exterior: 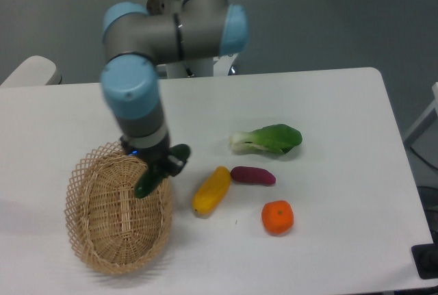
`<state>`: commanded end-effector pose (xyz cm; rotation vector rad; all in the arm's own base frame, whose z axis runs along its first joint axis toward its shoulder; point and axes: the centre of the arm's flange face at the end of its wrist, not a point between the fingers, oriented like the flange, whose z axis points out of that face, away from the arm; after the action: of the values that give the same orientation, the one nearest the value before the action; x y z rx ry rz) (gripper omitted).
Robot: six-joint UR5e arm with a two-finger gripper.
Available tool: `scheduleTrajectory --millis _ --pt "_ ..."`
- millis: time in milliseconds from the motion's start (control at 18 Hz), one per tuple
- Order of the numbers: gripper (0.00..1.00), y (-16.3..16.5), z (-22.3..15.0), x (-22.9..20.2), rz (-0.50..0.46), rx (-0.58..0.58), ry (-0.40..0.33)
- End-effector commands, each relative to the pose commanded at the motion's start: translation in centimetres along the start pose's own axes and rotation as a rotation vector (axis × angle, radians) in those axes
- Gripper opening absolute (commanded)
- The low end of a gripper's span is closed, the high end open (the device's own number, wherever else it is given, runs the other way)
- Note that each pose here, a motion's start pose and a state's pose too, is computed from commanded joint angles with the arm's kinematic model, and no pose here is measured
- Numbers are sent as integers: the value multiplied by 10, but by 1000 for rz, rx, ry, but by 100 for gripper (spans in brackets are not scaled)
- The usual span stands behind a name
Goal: Place the cucumber in the basket
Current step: 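Carry the held cucumber over to the wicker basket, then lower the cucumber into the basket and open the gripper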
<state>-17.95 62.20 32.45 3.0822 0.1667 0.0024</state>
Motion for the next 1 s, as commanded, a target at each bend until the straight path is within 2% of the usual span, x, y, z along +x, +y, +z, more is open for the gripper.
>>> scheduleTrajectory --millis 167,278,778,1000 --pt "21 -18 13 25 -88 51 -16" --pt "21 -23 29 36 -116 34 -22" --pt "23 -35 65 67 -70 -5 -18" --pt "25 -37 74 69 -60 -20 -43"
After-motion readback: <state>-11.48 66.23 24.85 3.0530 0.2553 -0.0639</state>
